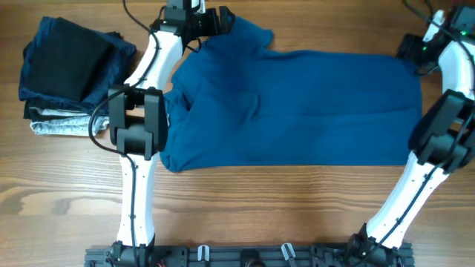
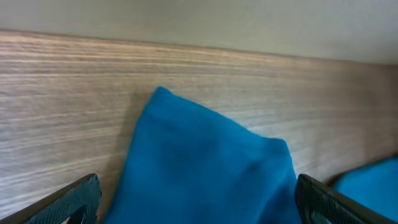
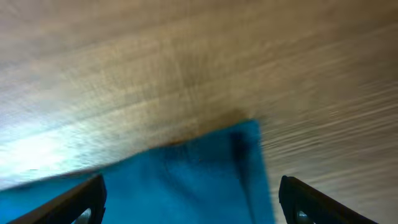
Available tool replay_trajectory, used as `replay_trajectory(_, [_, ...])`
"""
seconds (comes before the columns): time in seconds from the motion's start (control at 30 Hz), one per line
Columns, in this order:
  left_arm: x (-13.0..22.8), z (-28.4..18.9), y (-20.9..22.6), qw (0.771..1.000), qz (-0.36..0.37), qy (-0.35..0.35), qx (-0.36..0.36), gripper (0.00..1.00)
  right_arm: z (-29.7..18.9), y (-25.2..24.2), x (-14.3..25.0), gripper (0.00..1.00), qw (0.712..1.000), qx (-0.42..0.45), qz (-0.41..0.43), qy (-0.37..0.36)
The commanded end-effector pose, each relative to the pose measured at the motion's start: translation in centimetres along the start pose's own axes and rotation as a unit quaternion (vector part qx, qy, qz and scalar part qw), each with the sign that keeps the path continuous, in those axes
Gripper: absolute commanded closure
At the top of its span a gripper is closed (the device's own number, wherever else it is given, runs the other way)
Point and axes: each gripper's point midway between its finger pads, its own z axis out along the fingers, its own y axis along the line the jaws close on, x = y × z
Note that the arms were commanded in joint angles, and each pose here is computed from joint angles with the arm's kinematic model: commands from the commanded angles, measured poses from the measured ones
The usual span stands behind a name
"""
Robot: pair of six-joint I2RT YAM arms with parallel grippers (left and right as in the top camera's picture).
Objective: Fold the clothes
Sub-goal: 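Grasp the shirt's top edge with both grippers at each end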
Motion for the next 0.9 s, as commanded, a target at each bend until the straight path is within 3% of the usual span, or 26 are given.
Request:
replay_trajectory(0.0, [0.9,0.6,-0.9,1.0,0.013,0.012,0.016,0.0,1.6,0.9,0.7,0.09,1.0,-0.003,-0.023,0.012])
replay_trajectory(0.13, [1.8,1.3,-0.6,1.0,0.015,0.022,0.015,0.01,2.1,0.5,1.1,0.04,0.999,0.013,-0.039,0.017])
replay_trajectory(0.2, [1.8,1.3,-0.7,0.998,0.052,0.021,0.016,0.02,2.1,0.0,0.8,0.03,0.999,0.027,-0.041,0.011])
replay_trajectory(0.4, [2.0,1.6,-0.8,0.983,0.183,0.02,0.004,0.16,2.8,0.2,1.8,0.01,0.998,0.02,-0.049,0.028])
replay_trajectory(0.53, [2.1,2.7,-0.8,0.957,0.286,0.017,-0.049,0.13,3.9,0.2,2.8,0.01,0.998,0.018,-0.048,0.041])
replay_trajectory(0.63, [1.3,3.2,0.1,0.951,0.296,-0.003,-0.092,0.11,4.2,0.2,3.0,0.0,0.998,0.018,-0.049,0.043])
replay_trajectory(0.87, [4.4,5.4,5.0,0.952,0.274,0.028,-0.131,0.12,4.1,0.3,3.5,0.01,0.997,0.017,-0.048,0.055])
